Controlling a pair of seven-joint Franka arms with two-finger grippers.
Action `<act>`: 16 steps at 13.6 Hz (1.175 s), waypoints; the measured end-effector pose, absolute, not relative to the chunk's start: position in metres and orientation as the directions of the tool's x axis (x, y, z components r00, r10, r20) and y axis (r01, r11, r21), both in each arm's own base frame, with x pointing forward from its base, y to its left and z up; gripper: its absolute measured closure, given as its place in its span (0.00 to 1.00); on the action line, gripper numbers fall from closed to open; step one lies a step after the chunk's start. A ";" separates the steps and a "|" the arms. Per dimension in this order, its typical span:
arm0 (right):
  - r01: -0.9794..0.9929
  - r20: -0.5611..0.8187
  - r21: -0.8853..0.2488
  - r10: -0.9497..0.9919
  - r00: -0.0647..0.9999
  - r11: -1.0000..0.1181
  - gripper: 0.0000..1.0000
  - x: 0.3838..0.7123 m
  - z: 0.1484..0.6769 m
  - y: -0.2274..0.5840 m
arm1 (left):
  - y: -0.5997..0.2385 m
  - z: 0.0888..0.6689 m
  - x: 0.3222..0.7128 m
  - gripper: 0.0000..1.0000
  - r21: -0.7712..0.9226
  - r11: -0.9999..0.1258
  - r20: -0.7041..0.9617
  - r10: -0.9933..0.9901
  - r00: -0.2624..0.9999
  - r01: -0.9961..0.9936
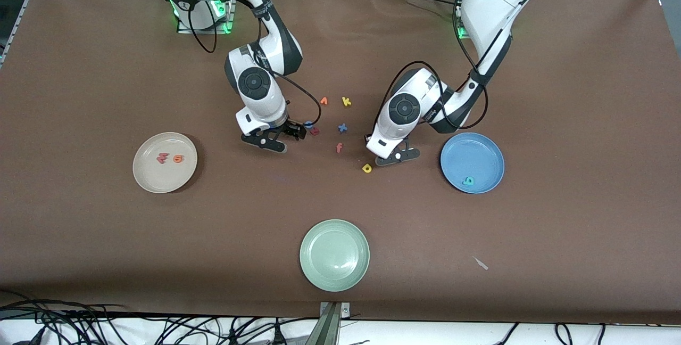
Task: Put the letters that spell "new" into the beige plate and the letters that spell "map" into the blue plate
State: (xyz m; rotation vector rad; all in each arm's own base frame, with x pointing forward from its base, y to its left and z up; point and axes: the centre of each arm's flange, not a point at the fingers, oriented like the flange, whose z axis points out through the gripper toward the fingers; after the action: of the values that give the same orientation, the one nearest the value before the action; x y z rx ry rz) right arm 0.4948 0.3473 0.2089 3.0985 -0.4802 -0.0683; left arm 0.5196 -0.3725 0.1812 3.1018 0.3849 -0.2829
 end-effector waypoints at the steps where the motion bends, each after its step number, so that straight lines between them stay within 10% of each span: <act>1: -0.314 -0.047 0.016 -0.314 0.948 -0.949 0.02 0.494 0.205 0.346 | -0.363 0.193 0.527 0.72 -0.027 -0.974 -0.182 0.224 0.957 0.223; 9: -0.332 -0.074 0.011 -0.332 0.940 -0.943 0.19 0.482 0.185 0.355 | -0.224 0.264 0.587 0.72 -0.069 -0.993 -0.219 0.109 0.970 0.096; 16: -0.333 -0.078 0.020 -0.334 0.940 -0.943 0.32 0.478 0.179 0.351 | -0.147 0.212 0.600 0.67 -0.155 -0.988 -0.241 0.037 0.970 -0.001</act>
State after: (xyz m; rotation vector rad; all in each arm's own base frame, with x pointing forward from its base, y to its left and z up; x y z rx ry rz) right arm 0.4785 0.3512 0.1785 3.0875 -0.5305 -0.1252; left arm 0.6004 -0.1471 0.2117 3.2708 0.0295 -0.4045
